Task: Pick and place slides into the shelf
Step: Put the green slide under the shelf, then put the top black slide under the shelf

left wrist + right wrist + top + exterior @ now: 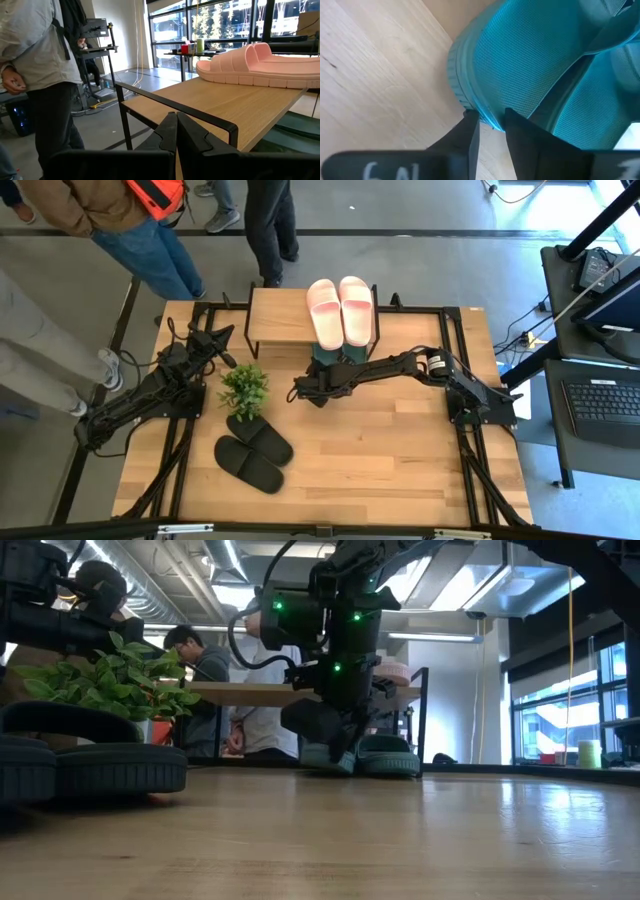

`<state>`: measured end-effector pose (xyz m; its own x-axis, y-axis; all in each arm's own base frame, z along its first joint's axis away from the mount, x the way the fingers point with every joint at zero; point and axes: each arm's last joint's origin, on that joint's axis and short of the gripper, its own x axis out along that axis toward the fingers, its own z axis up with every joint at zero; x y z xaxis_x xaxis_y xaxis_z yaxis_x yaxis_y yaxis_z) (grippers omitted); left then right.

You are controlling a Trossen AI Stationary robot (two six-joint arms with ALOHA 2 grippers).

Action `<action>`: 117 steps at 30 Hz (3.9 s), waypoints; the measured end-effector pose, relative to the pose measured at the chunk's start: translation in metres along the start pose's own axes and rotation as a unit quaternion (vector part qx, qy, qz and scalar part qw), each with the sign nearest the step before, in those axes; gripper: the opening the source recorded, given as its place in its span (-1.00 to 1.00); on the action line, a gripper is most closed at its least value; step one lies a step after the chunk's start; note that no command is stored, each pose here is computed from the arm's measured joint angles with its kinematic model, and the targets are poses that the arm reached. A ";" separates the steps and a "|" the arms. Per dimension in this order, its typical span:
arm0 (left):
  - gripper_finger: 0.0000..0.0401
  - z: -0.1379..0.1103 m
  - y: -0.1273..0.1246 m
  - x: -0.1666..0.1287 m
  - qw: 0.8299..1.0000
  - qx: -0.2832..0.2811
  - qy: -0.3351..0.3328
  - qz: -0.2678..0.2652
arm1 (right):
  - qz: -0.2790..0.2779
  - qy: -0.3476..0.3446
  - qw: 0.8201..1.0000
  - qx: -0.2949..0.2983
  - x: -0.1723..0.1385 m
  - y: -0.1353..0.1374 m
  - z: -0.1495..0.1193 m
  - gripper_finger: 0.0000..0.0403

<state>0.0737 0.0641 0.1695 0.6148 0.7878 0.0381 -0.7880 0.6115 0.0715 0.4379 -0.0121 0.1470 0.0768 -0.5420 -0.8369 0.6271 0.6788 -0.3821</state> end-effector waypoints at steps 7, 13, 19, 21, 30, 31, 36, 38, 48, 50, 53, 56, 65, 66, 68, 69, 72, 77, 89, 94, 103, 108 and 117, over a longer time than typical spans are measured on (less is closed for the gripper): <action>-1.00 0.000 0.000 0.000 1.000 0.000 0.000 0.000 | -0.001 0.000 1.000 0.003 0.000 0.000 0.000 -0.29; -1.00 0.000 0.000 0.000 1.000 0.000 0.000 0.000 | 0.001 0.001 1.000 0.006 0.000 0.000 0.000 -0.22; -1.00 0.000 0.000 0.000 1.000 0.000 0.000 0.000 | 0.009 0.007 1.000 0.007 0.000 0.000 0.000 -0.21; -1.00 0.000 0.000 0.000 1.000 0.000 0.000 0.000 | 0.009 0.007 1.000 0.007 0.000 0.001 0.000 -0.21; -1.00 0.000 0.000 0.000 1.000 0.000 0.000 0.000 | 0.000 -0.004 1.000 0.007 0.000 0.000 0.001 -0.21; -1.00 0.000 0.000 0.000 1.000 0.000 0.000 0.000 | -0.001 -0.005 1.000 0.007 0.000 0.000 0.001 -0.21; -1.00 0.000 0.000 0.000 1.000 0.000 0.000 0.000 | -0.002 -0.004 1.000 0.008 0.001 -0.001 0.001 -0.21; -1.00 0.000 0.000 0.000 1.000 0.000 0.000 0.000 | -0.002 -0.004 1.000 0.007 0.001 -0.001 0.001 -0.21; -1.00 0.000 0.000 0.000 1.000 0.000 0.000 0.000 | -0.001 -0.007 1.000 0.001 -0.003 0.003 -0.002 -0.21; -1.00 0.000 0.000 0.000 1.000 0.000 0.000 0.000 | 0.000 -0.008 1.000 -0.002 -0.006 0.004 -0.001 -0.21; -1.00 0.000 0.000 0.000 1.000 0.000 0.000 0.000 | 0.005 -0.015 1.000 -0.010 -0.010 0.005 0.003 -0.20; -1.00 0.000 0.000 0.000 1.000 0.000 0.000 -0.001 | 0.013 -0.025 1.000 -0.005 -0.016 0.005 0.009 -0.12; -1.00 0.000 0.000 0.000 1.000 0.000 0.000 -0.001 | 0.013 -0.023 1.000 -0.005 -0.030 0.003 0.015 0.34; -1.00 0.000 0.000 0.000 1.000 0.000 0.000 -0.001 | 0.015 -0.024 1.000 -0.003 -0.033 0.003 0.015 0.38; -1.00 0.000 0.000 0.000 1.000 0.000 0.000 -0.001 | 0.020 -0.022 1.000 0.001 -0.038 0.005 0.014 0.42; -1.00 0.000 0.000 0.000 1.000 0.000 0.000 0.000 | 0.024 -0.018 1.000 -0.002 -0.040 0.007 0.013 0.43; -1.00 0.000 0.000 0.000 1.000 0.000 0.000 -0.001 | 0.050 -0.013 0.999 -0.006 -0.049 0.013 0.010 0.43; -1.00 0.000 0.000 0.000 1.000 0.000 0.000 0.000 | 0.083 -0.012 0.996 -0.025 -0.065 0.029 0.000 0.42; -1.00 0.000 0.000 0.000 1.000 -0.001 0.000 0.000 | 0.117 -0.049 0.982 -0.137 -0.107 0.067 -0.038 0.41; -1.00 0.000 0.000 0.000 1.000 -0.001 0.000 -0.001 | 0.149 -0.092 0.970 -0.171 -0.119 0.082 -0.045 0.41; -1.00 0.000 -0.002 0.000 1.000 -0.014 0.000 -0.027 | 0.212 -0.240 0.920 -0.225 -0.135 0.101 -0.023 0.41; -1.00 0.000 -0.002 0.000 0.999 -0.013 0.001 -0.029 | 0.237 -0.304 0.889 -0.246 -0.139 0.106 -0.009 0.41; -1.00 -0.001 -0.002 0.000 0.999 -0.013 0.002 -0.029 | 0.231 -0.372 0.834 -0.334 -0.099 0.141 -0.005 0.41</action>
<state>0.0750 0.0630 0.1688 0.6593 0.7512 0.0313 -0.7517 0.6578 0.0475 0.5151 0.1396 0.1736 0.8068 -0.1336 -0.5755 -0.1571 0.8905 -0.4270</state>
